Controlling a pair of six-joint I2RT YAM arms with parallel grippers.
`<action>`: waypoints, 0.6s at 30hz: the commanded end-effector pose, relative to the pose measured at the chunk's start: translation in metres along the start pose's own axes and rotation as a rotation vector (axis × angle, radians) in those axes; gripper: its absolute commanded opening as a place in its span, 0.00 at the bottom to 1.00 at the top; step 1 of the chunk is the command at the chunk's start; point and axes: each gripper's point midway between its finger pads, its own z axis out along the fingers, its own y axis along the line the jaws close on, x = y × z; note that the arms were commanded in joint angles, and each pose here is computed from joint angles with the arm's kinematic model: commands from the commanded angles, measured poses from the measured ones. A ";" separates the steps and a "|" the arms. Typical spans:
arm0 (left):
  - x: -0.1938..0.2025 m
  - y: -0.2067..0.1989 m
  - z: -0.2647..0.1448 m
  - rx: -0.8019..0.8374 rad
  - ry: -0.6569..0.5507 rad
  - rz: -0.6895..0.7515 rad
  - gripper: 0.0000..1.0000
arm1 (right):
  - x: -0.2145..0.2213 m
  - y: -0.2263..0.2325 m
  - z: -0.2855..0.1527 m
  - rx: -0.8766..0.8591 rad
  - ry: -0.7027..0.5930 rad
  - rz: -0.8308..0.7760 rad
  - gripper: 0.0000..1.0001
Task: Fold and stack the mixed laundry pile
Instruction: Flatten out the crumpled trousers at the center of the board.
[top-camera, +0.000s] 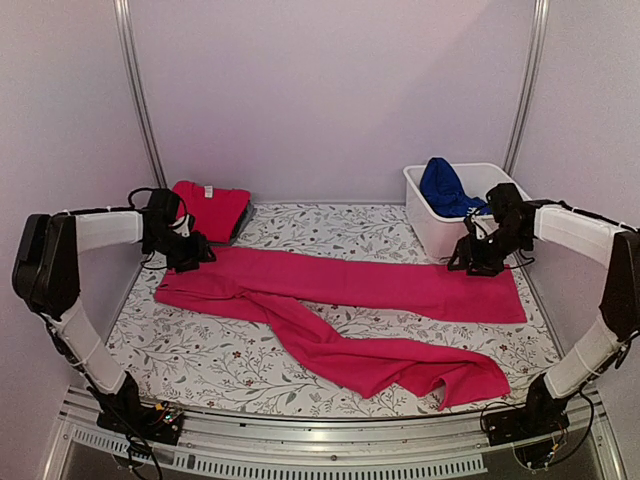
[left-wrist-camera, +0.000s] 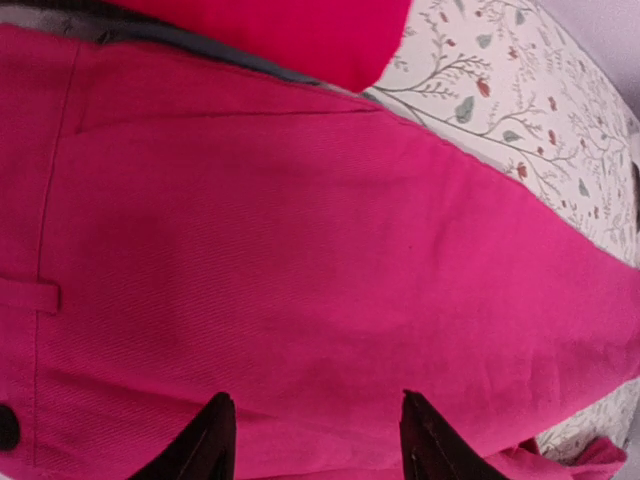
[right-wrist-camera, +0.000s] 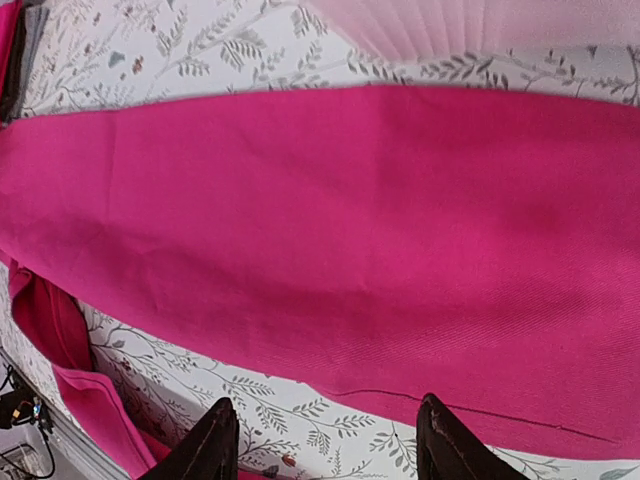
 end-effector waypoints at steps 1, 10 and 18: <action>0.009 0.027 0.017 -0.059 0.066 -0.161 0.51 | 0.025 -0.016 0.032 0.009 0.089 0.032 0.59; 0.066 0.147 -0.007 -0.289 0.109 -0.513 0.44 | 0.042 -0.045 0.072 0.102 0.182 0.030 0.59; -0.007 0.152 -0.021 -0.207 -0.030 -0.406 0.49 | 0.009 -0.040 0.085 0.078 0.175 -0.017 0.59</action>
